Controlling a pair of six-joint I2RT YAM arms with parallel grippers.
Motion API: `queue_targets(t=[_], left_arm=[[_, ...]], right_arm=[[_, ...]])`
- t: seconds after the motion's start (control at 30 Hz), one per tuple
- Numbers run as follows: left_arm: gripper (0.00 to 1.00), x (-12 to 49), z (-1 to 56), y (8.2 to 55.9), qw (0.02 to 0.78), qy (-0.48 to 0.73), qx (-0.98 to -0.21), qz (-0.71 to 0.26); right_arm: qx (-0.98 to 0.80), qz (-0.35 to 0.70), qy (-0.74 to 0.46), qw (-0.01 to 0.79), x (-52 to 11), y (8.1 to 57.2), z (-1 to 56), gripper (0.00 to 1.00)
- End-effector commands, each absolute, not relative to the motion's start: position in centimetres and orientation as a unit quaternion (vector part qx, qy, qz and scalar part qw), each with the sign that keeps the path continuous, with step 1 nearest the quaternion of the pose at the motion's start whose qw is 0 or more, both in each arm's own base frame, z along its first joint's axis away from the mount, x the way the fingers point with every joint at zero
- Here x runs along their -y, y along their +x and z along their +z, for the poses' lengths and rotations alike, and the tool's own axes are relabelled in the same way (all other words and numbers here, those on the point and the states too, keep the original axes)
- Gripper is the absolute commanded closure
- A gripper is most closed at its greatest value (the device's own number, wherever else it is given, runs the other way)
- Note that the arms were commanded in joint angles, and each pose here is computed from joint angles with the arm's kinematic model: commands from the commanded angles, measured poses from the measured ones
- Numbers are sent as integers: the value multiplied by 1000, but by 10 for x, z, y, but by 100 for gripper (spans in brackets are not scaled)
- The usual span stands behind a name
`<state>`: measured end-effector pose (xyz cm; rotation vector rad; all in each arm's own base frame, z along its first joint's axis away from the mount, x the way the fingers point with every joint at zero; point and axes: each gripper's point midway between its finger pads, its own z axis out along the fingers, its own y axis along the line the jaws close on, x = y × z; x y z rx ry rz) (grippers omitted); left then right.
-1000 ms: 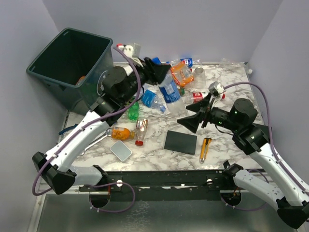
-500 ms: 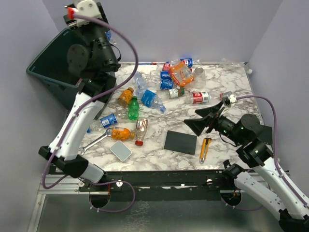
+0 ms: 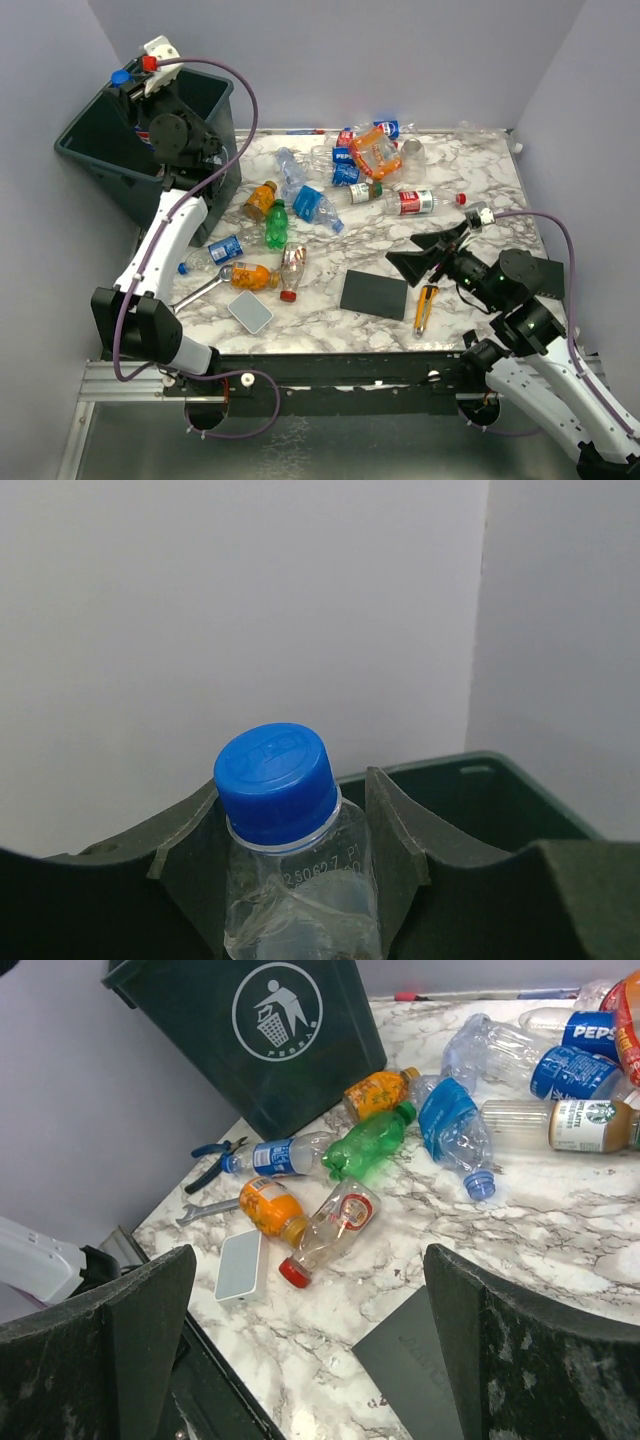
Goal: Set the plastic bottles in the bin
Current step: Place the plastic bottle in the trash bin, then pick up the plastic bottle at the center of the board.
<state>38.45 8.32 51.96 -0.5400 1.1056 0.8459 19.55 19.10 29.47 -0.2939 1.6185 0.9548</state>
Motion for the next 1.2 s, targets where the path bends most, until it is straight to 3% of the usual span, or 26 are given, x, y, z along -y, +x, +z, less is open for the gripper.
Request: queue_targets(t=[0.0, 0.13, 0.23, 0.37, 0.43, 0.57, 0.63, 0.93, 1.07, 1.17], left_arm=[[100, -81, 512, 384, 738, -262, -503, 367], [100, -82, 502, 388, 719, -276, -531, 354], [100, -82, 462, 384, 691, -278, -569, 350], [86, -83, 403, 373, 657, -269, -611, 350], [72, -83, 388, 369, 650, -261, -623, 348], [33, -79, 399, 367, 662, -248, -625, 332], [3, -76, 420, 368, 677, -246, -617, 316], [1, -11, 517, 352, 770, -207, -581, 163], [1, 77, 503, 347, 783, -103, -613, 7], [1, 146, 452, 341, 740, -30, -662, -113]], right_arm=[[-695, 402, -114, 585, -189, 198, 290, 0], [-705, 398, -106, 577, -189, 202, 285, 0], [-714, 388, -85, 576, -186, 209, 283, 0], [-731, 369, -59, 570, -183, 221, 281, 0], [-741, 357, -48, 566, -181, 227, 281, 0], [-755, 327, -15, 568, -174, 242, 285, 0], [-755, 316, 1, 574, -170, 248, 290, 0], [-787, 233, 50, 568, -153, 278, 292, 0], [-810, 173, 92, 553, -136, 293, 270, 0], [-818, 161, 131, 536, -123, 306, 252, 0]])
